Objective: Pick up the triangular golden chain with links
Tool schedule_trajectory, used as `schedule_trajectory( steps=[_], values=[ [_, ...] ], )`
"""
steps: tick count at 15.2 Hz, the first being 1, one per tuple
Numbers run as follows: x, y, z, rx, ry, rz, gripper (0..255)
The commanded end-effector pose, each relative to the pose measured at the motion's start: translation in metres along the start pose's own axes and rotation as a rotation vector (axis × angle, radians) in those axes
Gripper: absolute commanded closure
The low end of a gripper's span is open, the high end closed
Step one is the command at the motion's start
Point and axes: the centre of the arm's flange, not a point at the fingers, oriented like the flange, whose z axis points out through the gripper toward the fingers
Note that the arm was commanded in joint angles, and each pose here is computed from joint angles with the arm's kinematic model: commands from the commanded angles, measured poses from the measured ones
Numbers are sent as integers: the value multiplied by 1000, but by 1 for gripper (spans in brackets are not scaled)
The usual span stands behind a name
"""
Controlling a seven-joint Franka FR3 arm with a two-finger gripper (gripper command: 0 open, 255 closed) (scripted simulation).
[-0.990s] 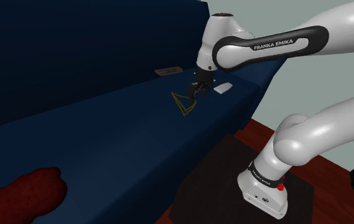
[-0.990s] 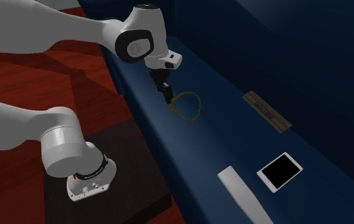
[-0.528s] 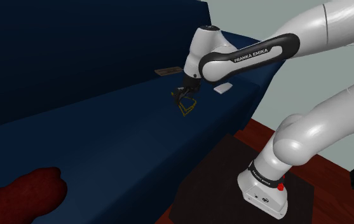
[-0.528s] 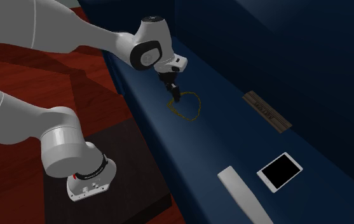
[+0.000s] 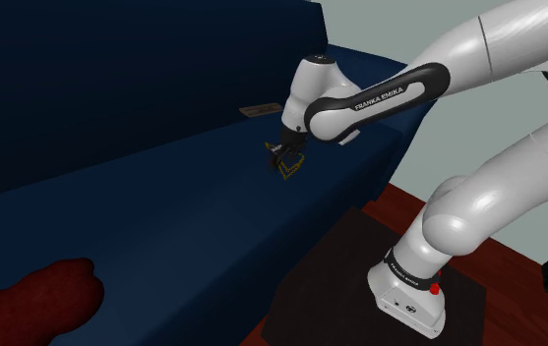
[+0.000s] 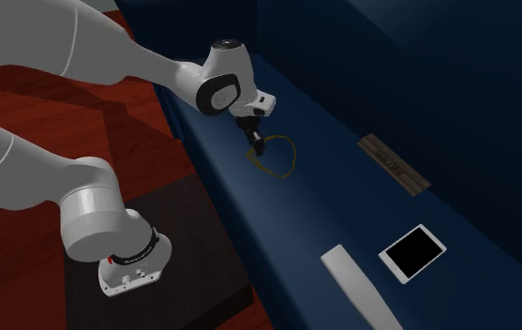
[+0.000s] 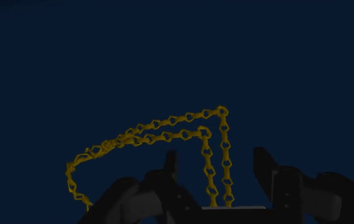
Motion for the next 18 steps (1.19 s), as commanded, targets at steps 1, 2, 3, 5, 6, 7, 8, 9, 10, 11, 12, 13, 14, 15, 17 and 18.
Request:
schedule_trajectory(
  steps=[1,2,3,5,6,7,8,9,10,11,12,13,14,15,17,18],
  values=[
    [0,0,1,0,0,0,255],
    [0,0,1,0,0,0,255],
    [0,0,1,0,0,0,255],
    [0,0,1,0,0,0,255],
    [0,0,1,0,0,0,255],
    [0,0,1,0,0,0,255],
    [0,0,1,0,0,0,255],
    [0,0,1,0,0,0,255],
    [1,0,-4,0,0,0,255],
    [2,0,-9,0,0,0,255],
    [3,1,-14,0,0,0,255],
    [3,1,-20,0,0,0,255],
    [4,1,-25,0,0,0,255],
    [5,2,-30,0,0,0,255],
    [7,3,-40,0,0,0,255],
    [8,3,-46,0,0,0,255]
  ],
)
